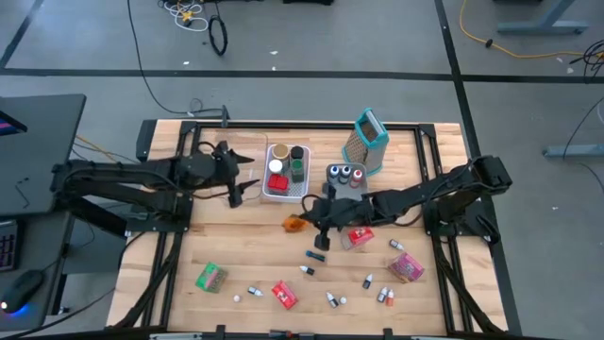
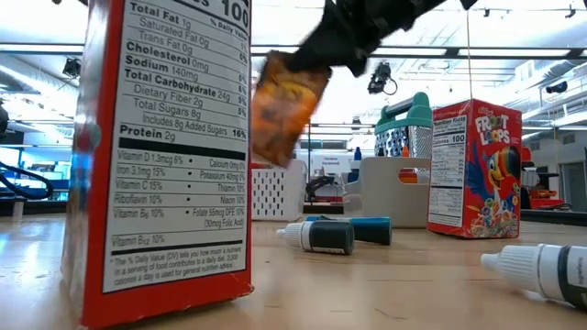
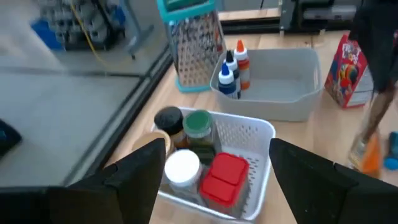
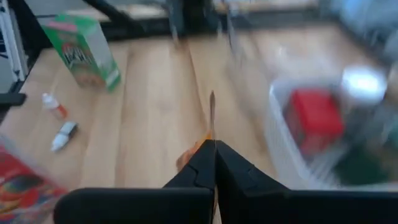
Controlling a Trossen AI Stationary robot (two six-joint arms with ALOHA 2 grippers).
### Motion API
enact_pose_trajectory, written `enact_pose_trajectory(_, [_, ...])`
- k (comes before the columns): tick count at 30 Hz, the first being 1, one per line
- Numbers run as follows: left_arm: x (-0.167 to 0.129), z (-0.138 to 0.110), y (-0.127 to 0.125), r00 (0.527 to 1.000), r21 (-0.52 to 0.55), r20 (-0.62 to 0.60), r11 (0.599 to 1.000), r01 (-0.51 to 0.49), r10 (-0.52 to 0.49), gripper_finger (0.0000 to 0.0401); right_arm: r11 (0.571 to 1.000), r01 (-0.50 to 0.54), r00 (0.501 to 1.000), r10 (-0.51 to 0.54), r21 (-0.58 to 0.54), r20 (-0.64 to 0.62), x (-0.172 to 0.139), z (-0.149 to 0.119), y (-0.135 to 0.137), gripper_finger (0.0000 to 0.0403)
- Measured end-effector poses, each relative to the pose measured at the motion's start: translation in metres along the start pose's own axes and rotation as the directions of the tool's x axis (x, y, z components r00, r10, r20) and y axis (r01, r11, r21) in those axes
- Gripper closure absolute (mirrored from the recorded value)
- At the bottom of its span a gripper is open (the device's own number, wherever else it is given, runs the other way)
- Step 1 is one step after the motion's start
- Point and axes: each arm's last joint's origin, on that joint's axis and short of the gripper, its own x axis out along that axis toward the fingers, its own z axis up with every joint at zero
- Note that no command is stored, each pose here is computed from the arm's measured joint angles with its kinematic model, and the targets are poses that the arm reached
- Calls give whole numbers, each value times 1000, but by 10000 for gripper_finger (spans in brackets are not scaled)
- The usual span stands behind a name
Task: Pick & Place Kitchen Items
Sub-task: Put the orange seasoning pack into the white basket
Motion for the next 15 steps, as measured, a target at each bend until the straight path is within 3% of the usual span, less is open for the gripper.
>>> enact_pose_trajectory(8, [4, -4, -2, 1000, 83, 25, 997, -4, 2, 107, 938, 121, 979, -60, -326, 193, 7, 25, -36, 400])
enact_pose_trajectory(13, [3, -4, -2, 1000, 84, 25, 996, -4, 2, 107, 862, 176, 983, -125, -476, 138, 12, 22, -65, 400])
enact_pose_trajectory(15, [4, -4, -2, 1000, 89, 23, 996, -3, 1, 107, 856, 174, 985, -154, -487, 81, 14, 17, -77, 400])
